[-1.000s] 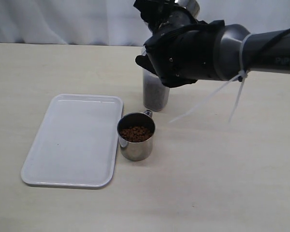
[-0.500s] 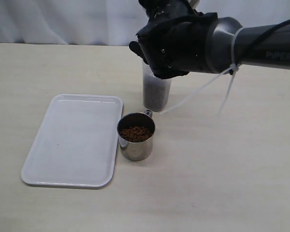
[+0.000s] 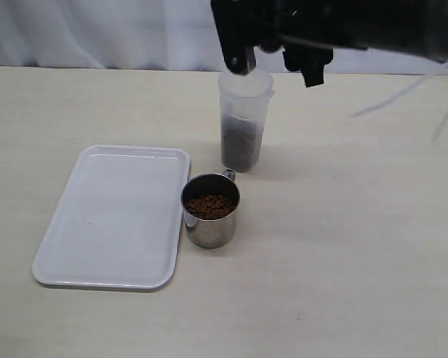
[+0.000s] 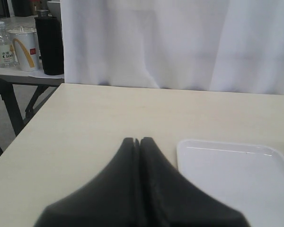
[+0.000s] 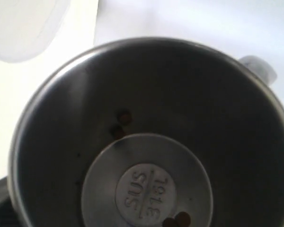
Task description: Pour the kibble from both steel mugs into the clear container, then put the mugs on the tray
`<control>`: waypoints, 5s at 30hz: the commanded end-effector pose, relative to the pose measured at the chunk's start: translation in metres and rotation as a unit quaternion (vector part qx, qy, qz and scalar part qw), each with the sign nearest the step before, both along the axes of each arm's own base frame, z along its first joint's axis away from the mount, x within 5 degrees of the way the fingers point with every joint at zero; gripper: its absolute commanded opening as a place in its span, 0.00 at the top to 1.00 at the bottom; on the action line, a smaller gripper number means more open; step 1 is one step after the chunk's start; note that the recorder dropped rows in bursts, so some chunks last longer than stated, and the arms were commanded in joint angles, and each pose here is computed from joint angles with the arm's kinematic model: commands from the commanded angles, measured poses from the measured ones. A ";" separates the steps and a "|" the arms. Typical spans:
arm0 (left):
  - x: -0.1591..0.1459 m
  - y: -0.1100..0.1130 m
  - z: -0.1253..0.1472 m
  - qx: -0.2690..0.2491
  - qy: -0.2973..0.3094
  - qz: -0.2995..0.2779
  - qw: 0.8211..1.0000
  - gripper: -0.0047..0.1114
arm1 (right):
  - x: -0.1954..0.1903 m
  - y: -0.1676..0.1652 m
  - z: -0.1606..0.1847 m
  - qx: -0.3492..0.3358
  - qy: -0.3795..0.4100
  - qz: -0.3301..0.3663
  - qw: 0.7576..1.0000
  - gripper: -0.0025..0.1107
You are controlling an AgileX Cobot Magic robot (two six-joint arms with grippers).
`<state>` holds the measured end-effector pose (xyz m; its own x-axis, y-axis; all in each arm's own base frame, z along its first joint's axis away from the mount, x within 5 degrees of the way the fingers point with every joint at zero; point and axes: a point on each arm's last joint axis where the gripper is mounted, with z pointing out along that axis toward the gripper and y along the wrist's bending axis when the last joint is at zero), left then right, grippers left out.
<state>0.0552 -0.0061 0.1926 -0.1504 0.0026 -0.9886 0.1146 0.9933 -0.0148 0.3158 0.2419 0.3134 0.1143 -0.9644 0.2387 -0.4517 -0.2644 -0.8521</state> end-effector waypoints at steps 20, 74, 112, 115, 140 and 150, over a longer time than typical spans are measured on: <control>0.000 0.000 0.000 -0.002 -0.004 0.000 1.000 0.96 | -0.039 -0.152 -0.124 0.496 0.341 -0.052 0.797 0.94; 0.000 0.000 0.000 -0.002 -0.003 0.000 1.000 0.96 | -0.191 -0.204 -0.061 0.752 0.082 -0.183 0.628 0.94; 0.000 0.000 0.000 -0.001 -0.005 0.000 1.000 0.96 | -0.260 -0.238 -0.120 0.740 -0.091 -0.211 0.632 0.94; 0.000 0.000 0.000 -0.001 -0.005 0.000 1.000 0.96 | -0.260 -0.238 -0.120 0.739 -0.092 -0.211 0.633 0.94; 0.000 0.000 0.000 -0.002 -0.002 0.000 1.000 0.96 | -0.260 -0.239 -0.121 0.747 -0.085 -0.220 0.622 0.94; 0.000 0.000 0.000 -0.001 -0.006 0.000 1.000 0.96 | -0.260 -0.239 -0.121 0.747 -0.085 -0.220 0.622 0.94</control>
